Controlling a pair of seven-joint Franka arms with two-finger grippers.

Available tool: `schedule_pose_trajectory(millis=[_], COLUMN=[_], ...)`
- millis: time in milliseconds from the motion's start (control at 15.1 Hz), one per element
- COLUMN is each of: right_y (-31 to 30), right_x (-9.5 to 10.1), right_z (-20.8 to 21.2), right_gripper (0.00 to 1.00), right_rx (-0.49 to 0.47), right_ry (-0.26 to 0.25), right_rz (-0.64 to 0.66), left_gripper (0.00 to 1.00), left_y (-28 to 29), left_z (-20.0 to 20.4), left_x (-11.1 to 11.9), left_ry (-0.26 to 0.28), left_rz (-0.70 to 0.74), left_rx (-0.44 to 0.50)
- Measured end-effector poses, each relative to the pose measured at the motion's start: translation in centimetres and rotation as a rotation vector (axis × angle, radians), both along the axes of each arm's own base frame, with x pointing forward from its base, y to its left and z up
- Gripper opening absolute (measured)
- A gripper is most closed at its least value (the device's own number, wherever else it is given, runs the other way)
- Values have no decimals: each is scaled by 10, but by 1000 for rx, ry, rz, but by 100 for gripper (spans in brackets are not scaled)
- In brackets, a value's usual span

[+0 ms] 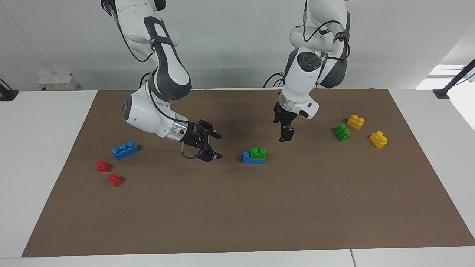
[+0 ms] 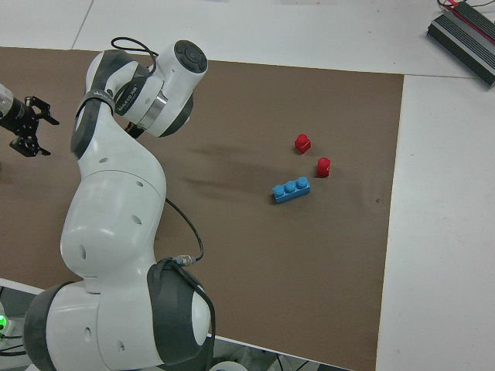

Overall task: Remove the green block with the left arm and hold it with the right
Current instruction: 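Reach the left gripper while the right gripper reaches the joined green-blue block, then grasp the green block with the left gripper while the right grasps blue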

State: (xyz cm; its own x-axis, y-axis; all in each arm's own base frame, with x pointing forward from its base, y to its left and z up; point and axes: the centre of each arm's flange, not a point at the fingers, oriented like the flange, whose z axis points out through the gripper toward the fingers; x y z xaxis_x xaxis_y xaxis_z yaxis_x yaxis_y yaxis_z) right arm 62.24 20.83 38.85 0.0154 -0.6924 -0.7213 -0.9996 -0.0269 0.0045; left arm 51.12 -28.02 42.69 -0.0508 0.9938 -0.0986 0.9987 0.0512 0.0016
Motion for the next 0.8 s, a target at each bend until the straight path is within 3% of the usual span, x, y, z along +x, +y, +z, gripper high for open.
schedule_pose_trajectory(millis=[797], right_y=[54], right_x=[-5], right_z=[-65], right_gripper=[90], right_rx=[21], right_ry=[-43], right_rz=[-40], left_gripper=[100], left_y=[-40], left_z=[-39], left_x=[13], left_ry=[-4], left_rz=[62], left_rx=[-20])
